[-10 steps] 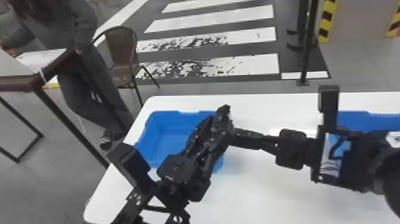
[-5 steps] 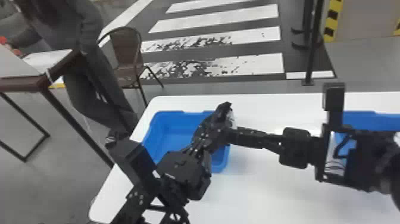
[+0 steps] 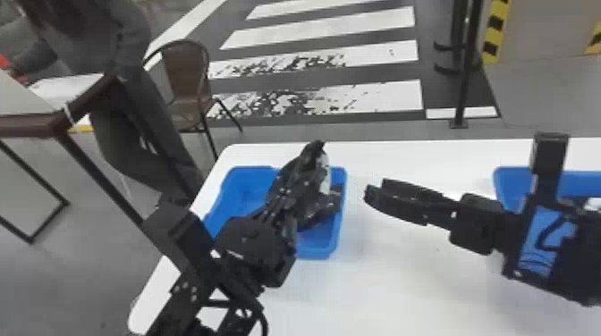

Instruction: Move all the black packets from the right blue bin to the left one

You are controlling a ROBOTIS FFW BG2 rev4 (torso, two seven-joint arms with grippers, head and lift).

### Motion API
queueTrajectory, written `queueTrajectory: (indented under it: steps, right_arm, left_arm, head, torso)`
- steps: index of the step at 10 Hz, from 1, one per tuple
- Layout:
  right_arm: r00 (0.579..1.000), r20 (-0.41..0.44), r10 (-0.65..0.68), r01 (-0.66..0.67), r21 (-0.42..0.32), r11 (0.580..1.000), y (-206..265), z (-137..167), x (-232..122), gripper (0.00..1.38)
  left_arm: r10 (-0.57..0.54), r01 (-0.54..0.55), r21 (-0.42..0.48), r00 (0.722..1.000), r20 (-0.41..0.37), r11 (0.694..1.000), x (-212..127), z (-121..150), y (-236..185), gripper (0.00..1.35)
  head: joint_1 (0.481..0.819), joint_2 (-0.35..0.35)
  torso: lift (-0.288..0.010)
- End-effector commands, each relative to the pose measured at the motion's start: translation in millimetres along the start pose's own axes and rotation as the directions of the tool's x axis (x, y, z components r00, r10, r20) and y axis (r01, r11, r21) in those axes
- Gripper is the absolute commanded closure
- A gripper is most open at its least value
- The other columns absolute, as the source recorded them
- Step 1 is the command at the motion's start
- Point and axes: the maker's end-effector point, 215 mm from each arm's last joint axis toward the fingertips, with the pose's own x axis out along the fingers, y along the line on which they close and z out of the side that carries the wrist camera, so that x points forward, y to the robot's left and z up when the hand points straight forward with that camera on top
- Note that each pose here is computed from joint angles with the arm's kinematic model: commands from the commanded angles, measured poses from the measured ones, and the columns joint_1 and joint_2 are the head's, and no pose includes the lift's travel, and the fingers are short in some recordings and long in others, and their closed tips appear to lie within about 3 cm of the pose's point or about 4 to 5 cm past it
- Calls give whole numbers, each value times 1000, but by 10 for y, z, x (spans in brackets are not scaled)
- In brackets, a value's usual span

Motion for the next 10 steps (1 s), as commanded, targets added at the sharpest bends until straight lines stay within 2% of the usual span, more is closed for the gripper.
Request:
queueTrajectory:
  steps: [1, 2, 5, 6, 7, 8, 10]
  right_arm:
    - [991, 64, -113, 115, -16, 993, -159, 77, -426, 217]
    - [985, 88, -147, 148, -3, 989, -237, 96, -593, 268]
    - [985, 92, -144, 146, -19, 989, -183, 119, -592, 272]
    - [986, 94, -138, 141, -29, 990, -150, 147, -572, 268]
    - [985, 95, -144, 148, -36, 988, -168, 157, -601, 246]
    - [981, 96, -171, 176, -49, 983, -250, 182, -676, 183]
    - [961, 95, -260, 270, -110, 957, -488, 296, -900, 134]
  left_arm:
    - [63, -62, 97, 998, -10, 993, 74, -144, 276, 1223]
    - [107, -98, 164, 993, -44, 982, 173, -405, 488, 1223]
    - [187, -142, 317, 975, -117, 938, 599, -1263, 1060, 1202]
    - [205, -155, 336, 972, -118, 929, 645, -1320, 1168, 730]
    - [190, -155, 337, 979, -74, 929, 664, -1170, 1144, 168]
    - [180, -170, 299, 984, -4, 939, 619, -860, 1105, 48]
    - [153, -174, 163, 980, 130, 971, 342, -143, 886, 208]
  head:
    - [695, 280]
    - [695, 266]
    - [695, 247]
    - [695, 257]
    - [695, 265]
    - [695, 273]
    - [695, 256]
  torso:
    - [-140]
    - [-140]
    - [-140]
    - [-140]
    - [-140]
    - [-140]
    - [-140]
